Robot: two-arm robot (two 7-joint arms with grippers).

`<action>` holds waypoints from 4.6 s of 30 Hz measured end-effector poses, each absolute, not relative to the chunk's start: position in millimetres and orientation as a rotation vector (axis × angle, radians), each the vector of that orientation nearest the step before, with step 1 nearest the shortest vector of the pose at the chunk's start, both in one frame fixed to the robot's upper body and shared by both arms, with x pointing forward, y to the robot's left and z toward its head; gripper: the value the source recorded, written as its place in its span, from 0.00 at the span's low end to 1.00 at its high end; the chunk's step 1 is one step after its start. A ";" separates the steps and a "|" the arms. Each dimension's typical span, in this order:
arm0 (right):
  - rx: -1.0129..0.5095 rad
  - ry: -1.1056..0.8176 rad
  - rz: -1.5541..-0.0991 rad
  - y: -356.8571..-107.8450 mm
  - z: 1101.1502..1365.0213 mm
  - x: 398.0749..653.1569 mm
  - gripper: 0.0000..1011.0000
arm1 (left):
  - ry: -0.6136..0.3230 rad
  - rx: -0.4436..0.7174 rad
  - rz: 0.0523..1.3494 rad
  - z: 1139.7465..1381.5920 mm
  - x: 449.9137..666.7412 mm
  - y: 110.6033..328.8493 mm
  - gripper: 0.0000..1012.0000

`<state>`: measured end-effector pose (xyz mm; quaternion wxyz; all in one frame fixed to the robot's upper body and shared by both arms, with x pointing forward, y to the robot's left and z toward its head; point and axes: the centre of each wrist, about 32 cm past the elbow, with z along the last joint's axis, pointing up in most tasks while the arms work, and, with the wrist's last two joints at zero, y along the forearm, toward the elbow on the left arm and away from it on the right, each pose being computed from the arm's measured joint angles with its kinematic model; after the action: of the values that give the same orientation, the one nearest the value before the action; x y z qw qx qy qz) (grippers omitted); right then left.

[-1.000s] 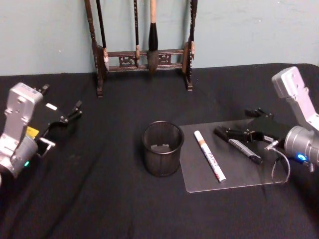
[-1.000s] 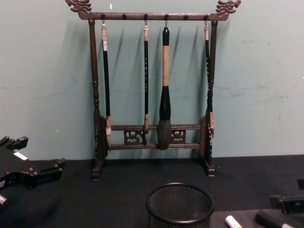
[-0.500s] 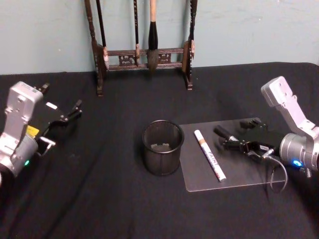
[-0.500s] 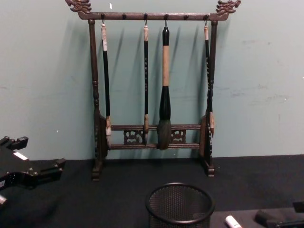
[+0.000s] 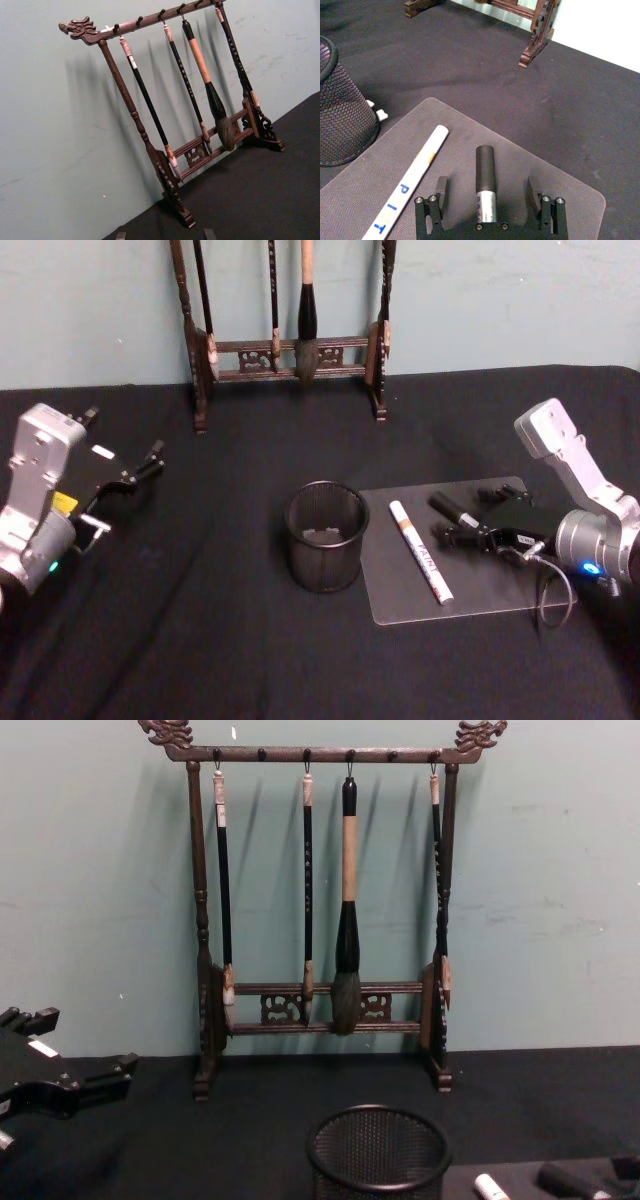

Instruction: Pick up the water-based marker from the table and place it into the pen holder.

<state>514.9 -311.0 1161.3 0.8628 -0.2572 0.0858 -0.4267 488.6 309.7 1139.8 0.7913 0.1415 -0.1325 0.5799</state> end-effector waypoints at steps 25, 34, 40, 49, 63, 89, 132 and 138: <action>-0.530 0.193 -0.880 -308.5 1156.4 516.6 0.99 | -0.285 0.305 1.248 1139.8 488.6 309.7 0.99; -0.523 0.210 -0.879 -308.1 1154.9 516.1 0.99 | -0.285 0.304 1.248 1139.8 488.6 309.7 0.99; -0.514 0.219 -0.879 -307.8 1154.5 515.8 0.99 | -0.285 0.304 1.248 1139.8 488.6 309.7 0.99; -0.522 0.219 -0.884 -306.7 1153.2 515.6 0.99 | -0.285 0.304 1.248 1139.8 488.6 309.7 0.99; -0.527 0.218 -0.885 -306.3 1152.7 515.5 0.99 | -0.285 0.304 1.248 1139.8 488.6 309.6 0.99; -0.527 0.219 -0.885 -306.5 1152.8 515.5 0.67 | -0.285 0.304 1.248 1139.8 488.6 309.7 0.99; -0.528 0.219 -0.885 -306.4 1152.8 515.5 0.22 | -0.285 0.304 1.248 1139.8 488.6 309.7 0.99; -0.528 0.219 -0.885 -306.4 1152.8 515.5 0.22 | -0.285 0.304 1.248 1139.8 488.6 309.7 0.99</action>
<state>515.5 -306.4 1152.8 0.8644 -0.2518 0.1044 -0.4224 488.6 309.7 1139.8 0.7913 0.1415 -0.1325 0.5799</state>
